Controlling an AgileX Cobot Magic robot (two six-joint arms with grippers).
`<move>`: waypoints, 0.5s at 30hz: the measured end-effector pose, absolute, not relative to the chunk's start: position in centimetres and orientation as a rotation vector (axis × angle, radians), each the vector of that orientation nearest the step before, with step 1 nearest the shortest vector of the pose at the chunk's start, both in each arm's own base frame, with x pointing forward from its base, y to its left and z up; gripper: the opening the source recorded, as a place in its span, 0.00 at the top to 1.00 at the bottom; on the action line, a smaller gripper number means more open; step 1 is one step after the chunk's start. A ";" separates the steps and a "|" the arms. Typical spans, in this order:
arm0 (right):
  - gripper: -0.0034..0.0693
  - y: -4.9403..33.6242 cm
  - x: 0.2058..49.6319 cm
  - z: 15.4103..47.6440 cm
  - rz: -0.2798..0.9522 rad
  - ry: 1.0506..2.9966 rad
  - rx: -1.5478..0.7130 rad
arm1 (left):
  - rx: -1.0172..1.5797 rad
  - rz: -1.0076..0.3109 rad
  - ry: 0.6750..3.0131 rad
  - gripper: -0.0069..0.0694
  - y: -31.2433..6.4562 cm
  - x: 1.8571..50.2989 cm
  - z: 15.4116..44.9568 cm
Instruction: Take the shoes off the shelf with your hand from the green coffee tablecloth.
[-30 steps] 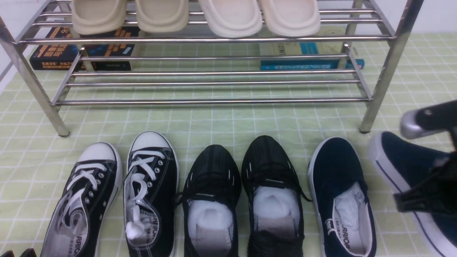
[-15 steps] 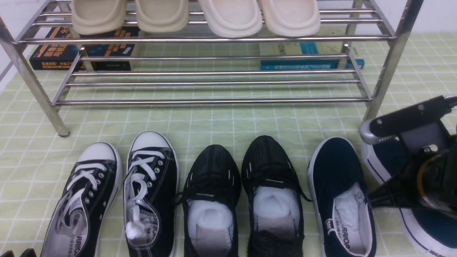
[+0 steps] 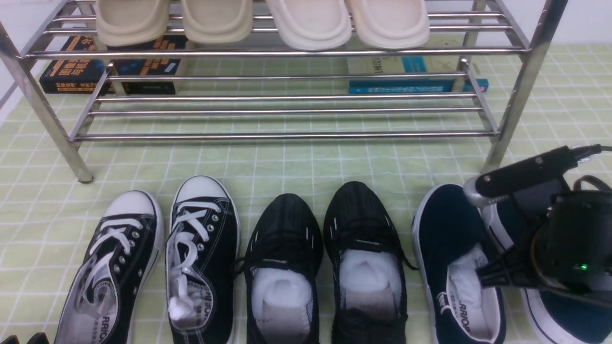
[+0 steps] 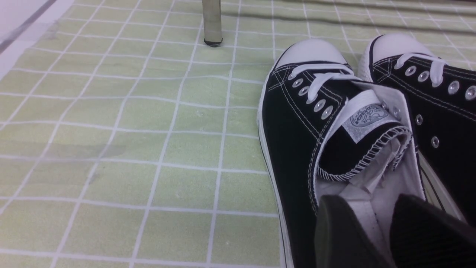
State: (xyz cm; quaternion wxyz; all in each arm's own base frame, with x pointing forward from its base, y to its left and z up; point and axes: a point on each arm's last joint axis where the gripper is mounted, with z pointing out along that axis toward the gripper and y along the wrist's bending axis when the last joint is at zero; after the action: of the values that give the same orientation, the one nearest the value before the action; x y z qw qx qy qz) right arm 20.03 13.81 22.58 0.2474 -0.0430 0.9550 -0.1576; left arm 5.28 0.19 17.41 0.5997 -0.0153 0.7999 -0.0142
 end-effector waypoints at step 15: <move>0.89 13.2 20.3 22.9 -0.564 2.563 -0.127 | -0.036 -0.033 1.855 0.59 0.2 5.3 17.4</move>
State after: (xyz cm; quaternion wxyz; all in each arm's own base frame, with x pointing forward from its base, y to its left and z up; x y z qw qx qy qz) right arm 20.29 13.16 22.87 0.2542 -0.0467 0.9434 -0.2076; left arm 5.28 0.19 17.41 0.5997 -0.0153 0.7999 -0.0142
